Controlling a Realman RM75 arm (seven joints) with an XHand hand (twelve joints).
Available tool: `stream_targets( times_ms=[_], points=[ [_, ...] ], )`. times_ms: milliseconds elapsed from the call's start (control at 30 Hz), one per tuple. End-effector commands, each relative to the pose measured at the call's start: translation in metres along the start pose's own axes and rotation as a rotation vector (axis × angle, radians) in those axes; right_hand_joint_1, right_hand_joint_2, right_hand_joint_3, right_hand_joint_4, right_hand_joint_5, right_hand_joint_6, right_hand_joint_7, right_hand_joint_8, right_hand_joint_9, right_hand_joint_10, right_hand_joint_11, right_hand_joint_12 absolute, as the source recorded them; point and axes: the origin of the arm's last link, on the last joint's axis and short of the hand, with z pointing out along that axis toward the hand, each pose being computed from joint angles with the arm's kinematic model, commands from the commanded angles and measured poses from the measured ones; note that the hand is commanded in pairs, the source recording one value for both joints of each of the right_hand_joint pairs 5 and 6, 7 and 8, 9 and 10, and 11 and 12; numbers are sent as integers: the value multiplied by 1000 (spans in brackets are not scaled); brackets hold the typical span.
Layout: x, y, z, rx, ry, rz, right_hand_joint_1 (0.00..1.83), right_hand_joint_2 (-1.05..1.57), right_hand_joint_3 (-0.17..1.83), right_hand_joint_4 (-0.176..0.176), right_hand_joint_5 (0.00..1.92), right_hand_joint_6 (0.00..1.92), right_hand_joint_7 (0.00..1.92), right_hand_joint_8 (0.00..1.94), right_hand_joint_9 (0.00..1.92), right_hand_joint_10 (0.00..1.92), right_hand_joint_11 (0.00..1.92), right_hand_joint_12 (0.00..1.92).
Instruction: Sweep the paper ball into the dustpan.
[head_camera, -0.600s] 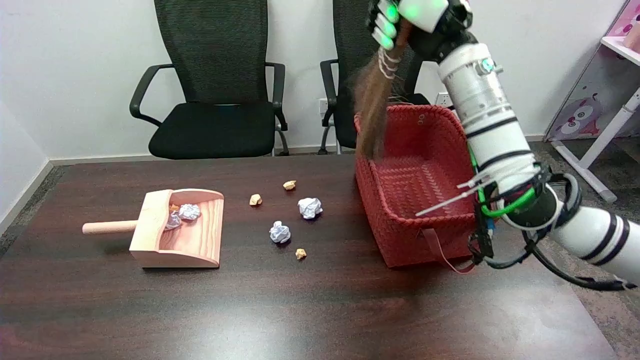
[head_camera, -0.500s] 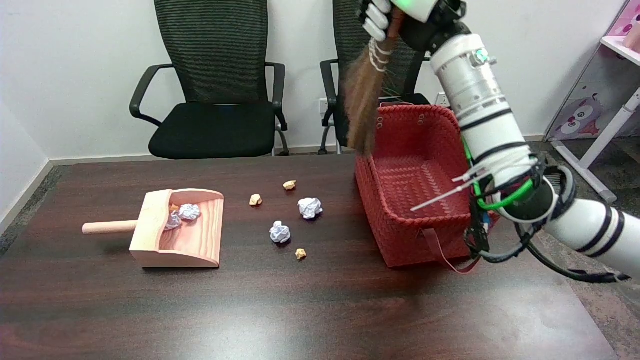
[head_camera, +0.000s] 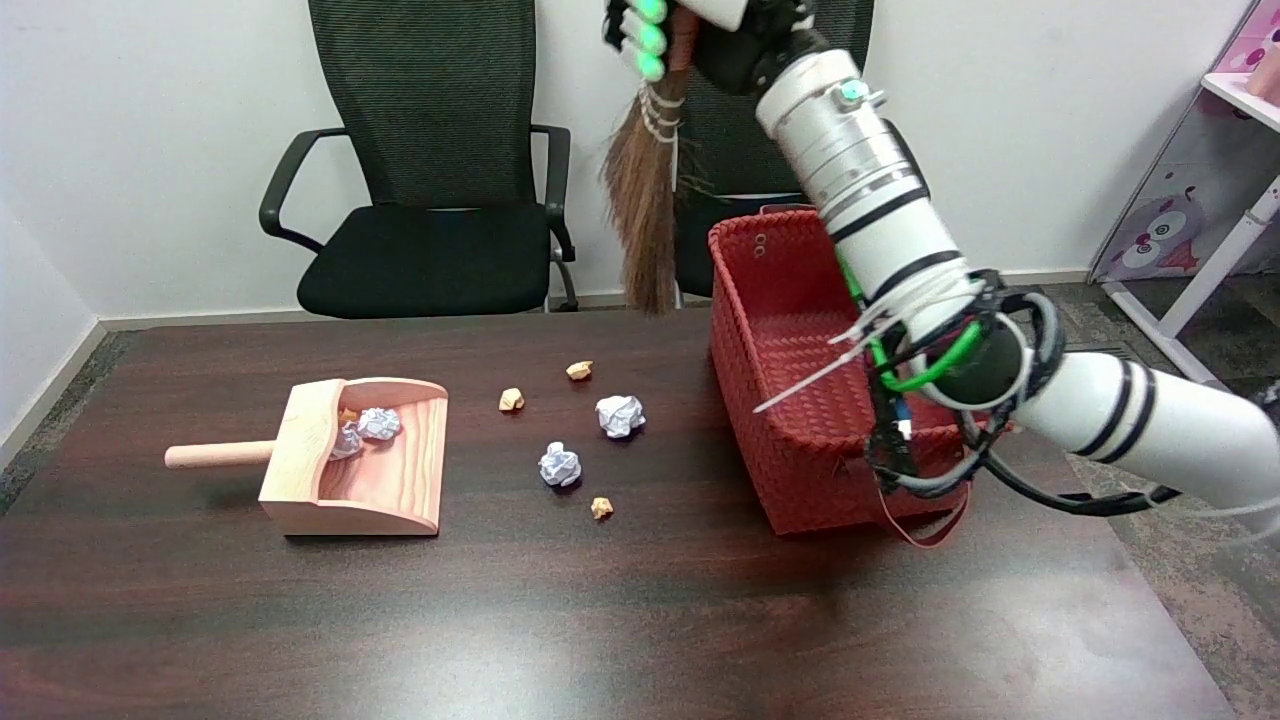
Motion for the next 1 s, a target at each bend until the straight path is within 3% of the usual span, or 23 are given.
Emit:
stream_targets(
  times_ms=[33, 333, 1000],
  points=[
    [-39, 74, 2, -97, 12, -50, 854, 1325, 1504, 176, 1920, 1920, 1920, 1920, 1920, 1920, 1920, 1920],
    [-34, 102, -22, -132, 136, -35, 855, 1334, 1484, 176, 1920, 1920, 1920, 1920, 1920, 1920, 1920, 1920],
    [-17, 132, -70, -196, 179, -145, 807, 1378, 1515, 176, 1920, 1920, 1920, 1920, 1920, 1920, 1920, 1920]
  ],
)
